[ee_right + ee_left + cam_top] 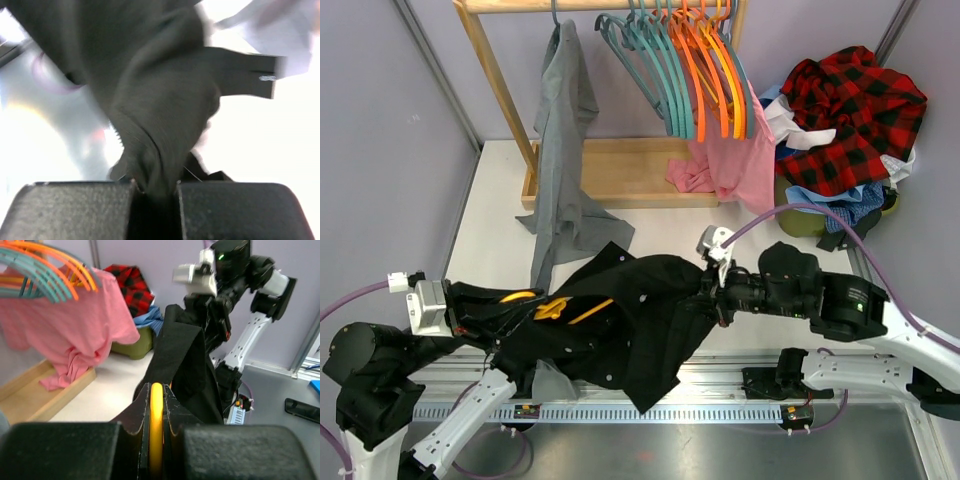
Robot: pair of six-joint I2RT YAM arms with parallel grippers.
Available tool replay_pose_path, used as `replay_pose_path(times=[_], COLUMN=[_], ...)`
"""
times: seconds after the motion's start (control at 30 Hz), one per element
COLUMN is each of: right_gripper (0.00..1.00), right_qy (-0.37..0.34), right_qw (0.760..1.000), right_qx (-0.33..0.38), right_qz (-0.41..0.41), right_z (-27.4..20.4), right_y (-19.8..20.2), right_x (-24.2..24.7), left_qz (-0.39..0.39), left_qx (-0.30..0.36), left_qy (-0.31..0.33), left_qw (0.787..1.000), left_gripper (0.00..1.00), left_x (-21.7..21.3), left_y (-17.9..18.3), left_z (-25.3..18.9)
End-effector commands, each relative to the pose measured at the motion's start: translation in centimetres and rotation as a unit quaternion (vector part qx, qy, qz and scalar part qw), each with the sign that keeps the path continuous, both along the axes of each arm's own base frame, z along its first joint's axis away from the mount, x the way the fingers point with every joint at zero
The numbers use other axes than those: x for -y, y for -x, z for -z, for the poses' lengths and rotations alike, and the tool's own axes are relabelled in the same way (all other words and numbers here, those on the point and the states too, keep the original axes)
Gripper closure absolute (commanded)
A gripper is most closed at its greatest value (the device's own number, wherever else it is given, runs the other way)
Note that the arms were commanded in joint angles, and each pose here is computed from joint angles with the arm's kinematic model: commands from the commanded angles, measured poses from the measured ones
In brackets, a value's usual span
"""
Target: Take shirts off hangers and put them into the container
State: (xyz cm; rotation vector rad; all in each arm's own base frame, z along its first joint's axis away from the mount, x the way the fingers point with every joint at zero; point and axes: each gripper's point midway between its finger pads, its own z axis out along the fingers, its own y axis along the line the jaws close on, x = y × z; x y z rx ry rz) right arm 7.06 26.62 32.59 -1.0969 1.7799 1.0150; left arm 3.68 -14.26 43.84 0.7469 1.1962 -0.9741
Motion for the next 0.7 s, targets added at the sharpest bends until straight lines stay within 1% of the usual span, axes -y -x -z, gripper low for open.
replay_pose_path(times=[0.0, 0.07, 0.1, 0.17, 0.2, 0.27, 0.3, 0.33, 0.37, 0.43, 0.47, 0.5, 0.53, 0.57, 0.6, 0.63, 0.67], right_gripper=[1.00, 1.00, 1.00, 1.00, 1.00, 1.00, 1.00, 1.00, 1.00, 1.00, 1.00, 1.00, 1.00, 1.00, 1.00, 1.00, 1.00], right_qy=[-0.077, -0.125, -0.131, -0.174, -0.179, -0.202, -0.205, -0.202, -0.194, -0.181, -0.167, -0.156, -0.150, -0.131, -0.135, -0.126, -0.103], right_qw=[0.981, 0.959, 0.930, 0.892, 0.860, 0.834, 0.818, 0.816, 0.816, 0.821, 0.827, 0.831, 0.839, 0.859, 0.870, 0.881, 0.898], right_qx=[0.055, 0.064, 0.077, 0.079, 0.086, 0.089, 0.091, 0.093, 0.096, 0.095, 0.096, 0.096, 0.094, 0.091, 0.086, 0.084, 0.075], right_qz=[0.168, 0.247, 0.334, 0.409, 0.470, 0.506, 0.529, 0.534, 0.536, 0.534, 0.528, 0.525, 0.515, 0.487, 0.466, 0.448, 0.421], right_z=[-4.3, -6.5, -6.9, -8.4, -8.5, -9.2, -9.3, -9.2, -9.1, -8.6, -8.0, -7.4, -6.9, -5.4, -5.1, -4.4, -2.5], right_y=[-4.9, -6.6, -8.8, -9.8, -10.9, -11.2, -11.5, -11.6, -11.8, -12.0, -12.2, -12.4, -12.4, -12.5, -12.4, -12.3, -12.2], right_x=[3.0, 5.6, 8.1, 11.5, 13.8, 16.0, 16.9, 17.0, 16.7, 16.0, 14.9, 14.2, 13.3, 11.1, 9.6, 8.2, 6.1], left_qz=[-0.056, -0.067, -0.065, -0.061, -0.042, -0.005, 0.009, 0.026, 0.047, 0.063, 0.080, 0.086, 0.092, 0.097, 0.093, 0.083, 0.058], left_qx=[-0.015, -0.028, -0.042, -0.044, -0.051, -0.054, -0.067, -0.073, -0.063, -0.052, -0.043, -0.017, 0.007, 0.006, 0.056, 0.053, 0.051], left_qy=[-0.032, -0.051, -0.063, -0.074, -0.086, -0.109, -0.123, -0.127, -0.136, -0.130, -0.121, -0.099, -0.076, -0.050, -0.010, 0.007, 0.044], left_qw=[0.998, 0.996, 0.995, 0.994, 0.994, 0.993, 0.990, 0.989, 0.988, 0.988, 0.989, 0.991, 0.993, 0.994, 0.994, 0.995, 0.996], left_gripper=[1.00, 1.00, 1.00, 1.00, 1.00, 1.00, 1.00, 1.00, 1.00, 1.00, 1.00, 1.00, 1.00, 1.00, 1.00, 1.00, 1.00], left_x=[-1.3, -1.5, -1.5, -1.5, -1.1, -0.3, 0.1, 0.4, 0.7, 0.9, 1.1, 1.4, 1.2, 1.2, 1.1, 1.3, 0.7], left_y=[-1.2, -1.6, -1.6, -1.5, -1.1, -0.4, -0.4, 0.0, 0.5, 1.0, 1.7, 1.8, 2.7, 3.0, 3.1, 2.4, 2.0], left_z=[1.4, 2.5, 3.4, 4.2, 5.0, 5.9, 6.5, 6.6, 6.7, 6.1, 5.6, 4.5, 3.6, 2.9, 0.5, 0.7, -0.4])
